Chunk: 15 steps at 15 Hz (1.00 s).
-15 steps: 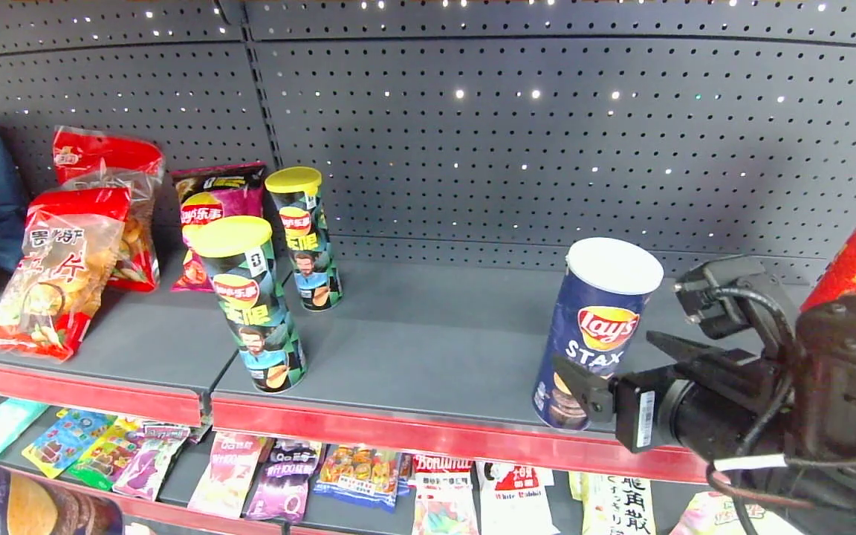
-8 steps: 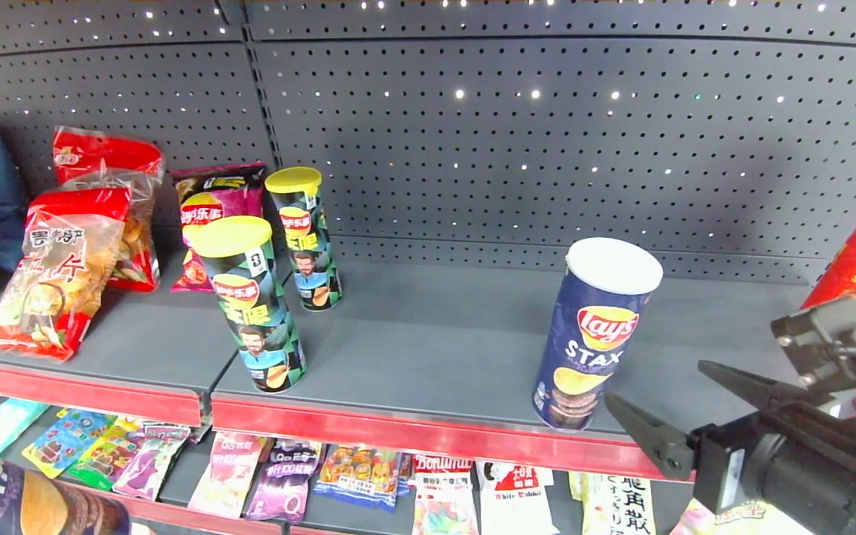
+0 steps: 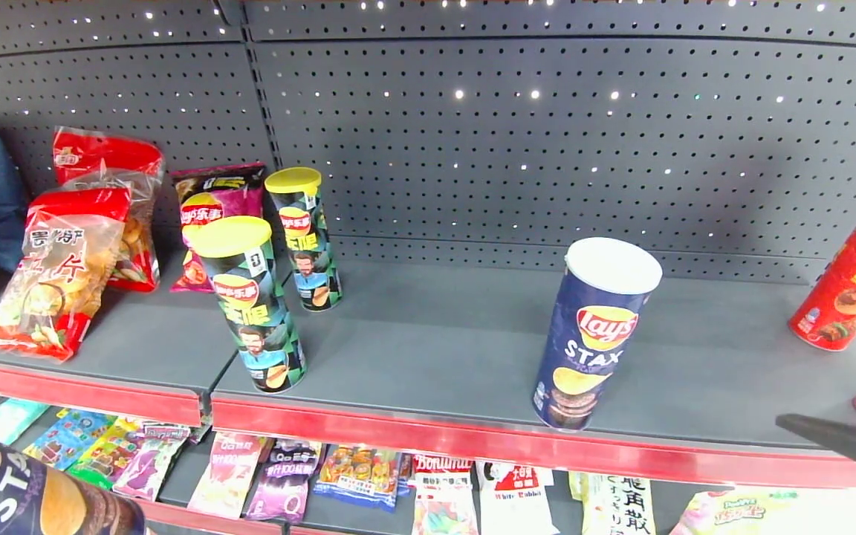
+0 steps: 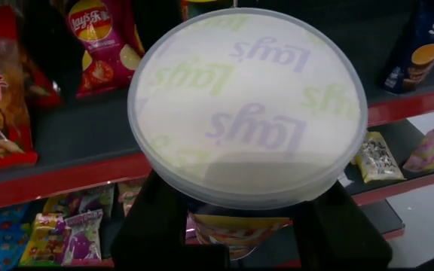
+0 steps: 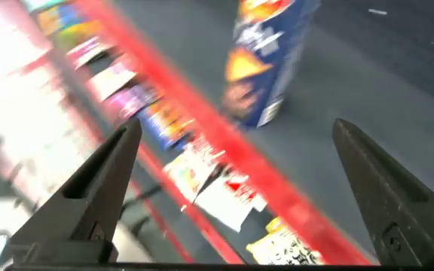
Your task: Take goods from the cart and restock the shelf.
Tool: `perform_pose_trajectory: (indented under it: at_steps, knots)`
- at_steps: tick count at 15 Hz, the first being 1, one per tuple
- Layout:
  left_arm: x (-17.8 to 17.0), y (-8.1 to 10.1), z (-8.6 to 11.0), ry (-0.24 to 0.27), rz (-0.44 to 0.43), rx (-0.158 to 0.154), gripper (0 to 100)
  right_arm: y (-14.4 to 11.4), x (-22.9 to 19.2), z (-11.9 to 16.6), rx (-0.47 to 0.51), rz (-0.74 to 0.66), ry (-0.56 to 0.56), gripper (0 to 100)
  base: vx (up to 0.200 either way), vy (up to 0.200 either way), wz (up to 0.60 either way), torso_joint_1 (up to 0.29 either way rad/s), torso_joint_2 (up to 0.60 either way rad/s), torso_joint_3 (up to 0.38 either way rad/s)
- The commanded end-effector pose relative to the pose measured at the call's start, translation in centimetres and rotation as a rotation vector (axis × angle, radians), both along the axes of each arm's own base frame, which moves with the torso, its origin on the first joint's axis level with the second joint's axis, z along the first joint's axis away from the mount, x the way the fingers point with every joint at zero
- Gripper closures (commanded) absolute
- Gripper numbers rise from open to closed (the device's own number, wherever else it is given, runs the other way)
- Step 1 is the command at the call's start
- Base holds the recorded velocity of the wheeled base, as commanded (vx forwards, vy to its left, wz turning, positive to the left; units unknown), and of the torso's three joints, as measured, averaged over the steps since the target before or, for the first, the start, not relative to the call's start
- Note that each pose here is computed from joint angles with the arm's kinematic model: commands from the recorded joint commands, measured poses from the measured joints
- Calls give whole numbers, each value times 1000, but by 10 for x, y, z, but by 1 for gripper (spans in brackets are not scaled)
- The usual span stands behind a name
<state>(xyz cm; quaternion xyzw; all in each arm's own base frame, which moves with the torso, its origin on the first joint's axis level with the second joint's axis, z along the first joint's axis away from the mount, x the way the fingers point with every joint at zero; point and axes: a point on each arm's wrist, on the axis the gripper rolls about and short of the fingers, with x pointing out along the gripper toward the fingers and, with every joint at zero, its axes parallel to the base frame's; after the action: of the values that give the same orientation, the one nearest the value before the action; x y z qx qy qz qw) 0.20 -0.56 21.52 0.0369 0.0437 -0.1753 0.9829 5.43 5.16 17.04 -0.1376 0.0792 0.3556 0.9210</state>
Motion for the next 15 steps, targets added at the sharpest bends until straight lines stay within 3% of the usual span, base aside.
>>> perform_pose_trajectory:
  at_steps: [1, 3, 6, 9, 12, 14, 15]
  knots:
    - [5, -1, 6, 9, -39, -3, 100, -33, -32, 7, 57, -25, -66, 0, 0, 0, 0, 0, 0, 0]
    - [8, -3, 12, 10, -75, -1, 100, -49, -50, 7, 73, -157, -64, 0, 0, 0, 0, 0, 0, 0]
    - [10, -4, 13, 18, -113, -5, 100, -56, -56, 20, 160, -639, -37, 0, 0, 0, 0, 0, 0, 0]
    - [11, -4, 13, 21, -122, -6, 100, -57, -72, 5, 136, -900, -23, 0, 0, 0, 0, 0, 0, 0]
    - [10, -4, 14, 14, -120, -6, 100, -54, -77, -14, 84, -1002, -26, 0, 0, 0, 0, 0, 0, 0]
    - [9, -4, 14, 14, -135, -15, 100, -54, -81, -46, 43, -971, -21, 0, 0, 0, 0, 0, 0, 0]
    - [7, -4, 12, 25, -148, -34, 100, -53, -85, -56, 53, -934, -51, 0, 0, 0, 0, 0, 0, 0]
